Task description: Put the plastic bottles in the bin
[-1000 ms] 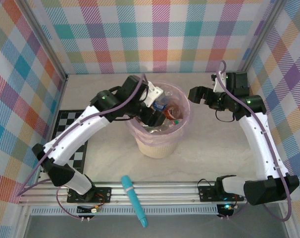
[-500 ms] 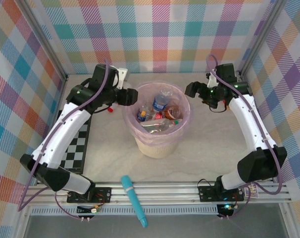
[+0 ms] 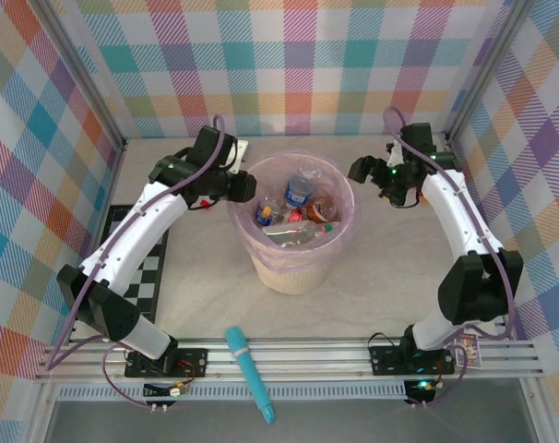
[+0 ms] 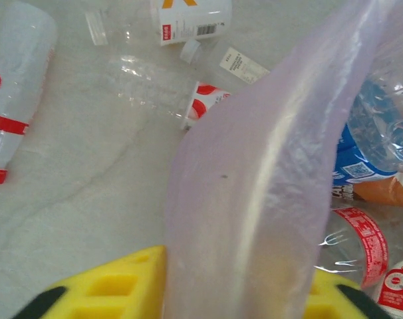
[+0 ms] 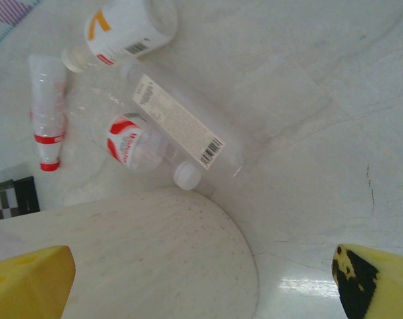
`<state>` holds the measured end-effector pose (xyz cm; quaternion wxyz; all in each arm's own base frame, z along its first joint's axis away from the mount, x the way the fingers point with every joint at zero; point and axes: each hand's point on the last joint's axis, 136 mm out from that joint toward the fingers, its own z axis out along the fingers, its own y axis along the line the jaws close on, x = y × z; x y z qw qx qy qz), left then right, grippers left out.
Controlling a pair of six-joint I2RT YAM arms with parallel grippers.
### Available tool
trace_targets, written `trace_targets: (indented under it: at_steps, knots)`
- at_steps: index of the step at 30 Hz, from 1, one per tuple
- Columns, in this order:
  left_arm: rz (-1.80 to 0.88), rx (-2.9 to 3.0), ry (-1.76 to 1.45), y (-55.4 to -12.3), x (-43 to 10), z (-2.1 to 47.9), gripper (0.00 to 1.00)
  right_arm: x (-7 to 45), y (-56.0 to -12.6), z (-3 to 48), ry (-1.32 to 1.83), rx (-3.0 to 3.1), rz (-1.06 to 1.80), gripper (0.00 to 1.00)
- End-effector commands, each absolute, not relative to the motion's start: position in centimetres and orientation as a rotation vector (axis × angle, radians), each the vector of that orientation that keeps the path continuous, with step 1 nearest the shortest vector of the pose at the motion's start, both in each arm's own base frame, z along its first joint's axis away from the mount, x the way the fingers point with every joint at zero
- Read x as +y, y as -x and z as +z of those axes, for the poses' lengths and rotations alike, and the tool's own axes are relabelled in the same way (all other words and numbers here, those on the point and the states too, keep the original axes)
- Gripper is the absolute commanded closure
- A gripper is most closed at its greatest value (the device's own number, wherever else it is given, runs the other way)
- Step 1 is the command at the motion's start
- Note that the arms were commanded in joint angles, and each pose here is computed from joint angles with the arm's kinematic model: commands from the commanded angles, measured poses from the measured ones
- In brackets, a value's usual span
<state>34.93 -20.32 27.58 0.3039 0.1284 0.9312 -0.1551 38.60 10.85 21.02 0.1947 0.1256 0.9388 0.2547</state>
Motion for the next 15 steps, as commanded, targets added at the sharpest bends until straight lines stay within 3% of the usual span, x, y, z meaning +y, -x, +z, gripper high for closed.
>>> trace_targets:
  at_steps: [1,8,15]
  knots:
    - [-0.407,2.491,-0.292,-34.7,-19.4,27.2,0.79,11.4,-39.0,19.4,-0.283,2.656,0.713,0.01]
    - [-0.389,2.496,-0.183,-33.4,-16.1,28.5,0.97,13.9,-39.5,14.6,-0.065,2.763,0.635,0.01]
    - [-0.320,2.518,-0.050,-31.5,-11.3,29.3,1.00,17.0,-41.4,11.4,0.126,2.800,0.595,0.01]
